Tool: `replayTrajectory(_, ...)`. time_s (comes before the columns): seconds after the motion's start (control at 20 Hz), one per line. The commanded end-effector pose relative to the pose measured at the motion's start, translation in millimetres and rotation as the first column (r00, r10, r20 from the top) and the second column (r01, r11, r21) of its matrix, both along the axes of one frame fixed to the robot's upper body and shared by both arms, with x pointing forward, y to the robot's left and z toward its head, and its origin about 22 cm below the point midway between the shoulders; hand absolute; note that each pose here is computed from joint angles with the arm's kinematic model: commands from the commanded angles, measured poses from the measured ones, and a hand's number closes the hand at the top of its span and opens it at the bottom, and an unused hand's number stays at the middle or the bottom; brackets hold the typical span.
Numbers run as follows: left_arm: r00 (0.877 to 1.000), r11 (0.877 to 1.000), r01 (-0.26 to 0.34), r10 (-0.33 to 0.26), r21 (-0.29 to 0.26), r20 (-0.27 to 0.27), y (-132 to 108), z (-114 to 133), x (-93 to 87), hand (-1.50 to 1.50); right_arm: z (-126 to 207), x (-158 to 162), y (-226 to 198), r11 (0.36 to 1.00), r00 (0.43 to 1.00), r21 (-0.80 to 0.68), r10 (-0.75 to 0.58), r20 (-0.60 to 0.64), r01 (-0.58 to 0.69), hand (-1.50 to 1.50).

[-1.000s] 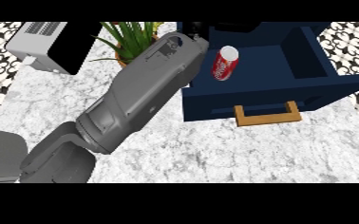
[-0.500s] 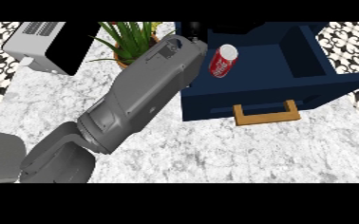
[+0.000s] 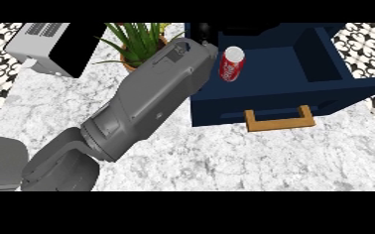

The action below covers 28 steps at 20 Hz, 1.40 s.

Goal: Pick up the can, place it into the drawer and close the drawer

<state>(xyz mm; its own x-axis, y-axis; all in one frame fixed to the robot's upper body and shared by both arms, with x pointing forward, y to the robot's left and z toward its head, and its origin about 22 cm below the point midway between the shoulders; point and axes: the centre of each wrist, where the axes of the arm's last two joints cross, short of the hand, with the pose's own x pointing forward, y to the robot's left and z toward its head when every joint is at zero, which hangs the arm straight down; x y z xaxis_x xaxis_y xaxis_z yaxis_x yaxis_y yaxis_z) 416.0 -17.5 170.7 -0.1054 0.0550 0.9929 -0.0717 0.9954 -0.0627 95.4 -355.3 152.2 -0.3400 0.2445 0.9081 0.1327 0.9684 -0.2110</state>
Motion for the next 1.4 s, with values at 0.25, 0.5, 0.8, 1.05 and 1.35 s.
replayTrajectory(0.25,0.996,0.999,0.017,-0.014,-0.034,0.085,-7.7,20.9,0.4,-1.5,28.9,19.4,32.8,0.97,0.987,-0.242,0.058,0.15,-0.021,-1.5)
replayTrajectory(0.5,0.997,0.999,-0.003,0.006,-0.037,0.079,0.5,1.6,1.3,-1.5,20.6,44.2,51.2,0.934,0.992,-0.357,0.065,0.106,-0.023,-1.5)
replayTrajectory(0.8,0.999,0.998,0.029,-0.026,-0.054,0.046,-4.9,14.3,0.5,-1.5,24.7,76.1,84.4,0.863,0.991,-0.505,0.07,0.117,-0.002,-1.5)
replayTrajectory(1.05,0.999,0.997,0.027,-0.025,-0.069,0.033,-5.6,14.3,-2.8,-1.5,10.8,117.7,102.0,0.821,0.993,-0.57,0.035,0.114,0.036,-1.5)
replayTrajectory(1.35,0.999,0.999,-0.013,0.014,-0.04,0.034,17.4,28.9,10.9,-1.5,-11.6,170.7,132.9,0.709,0.992,-0.705,0.074,0.101,0.019,-1.5)
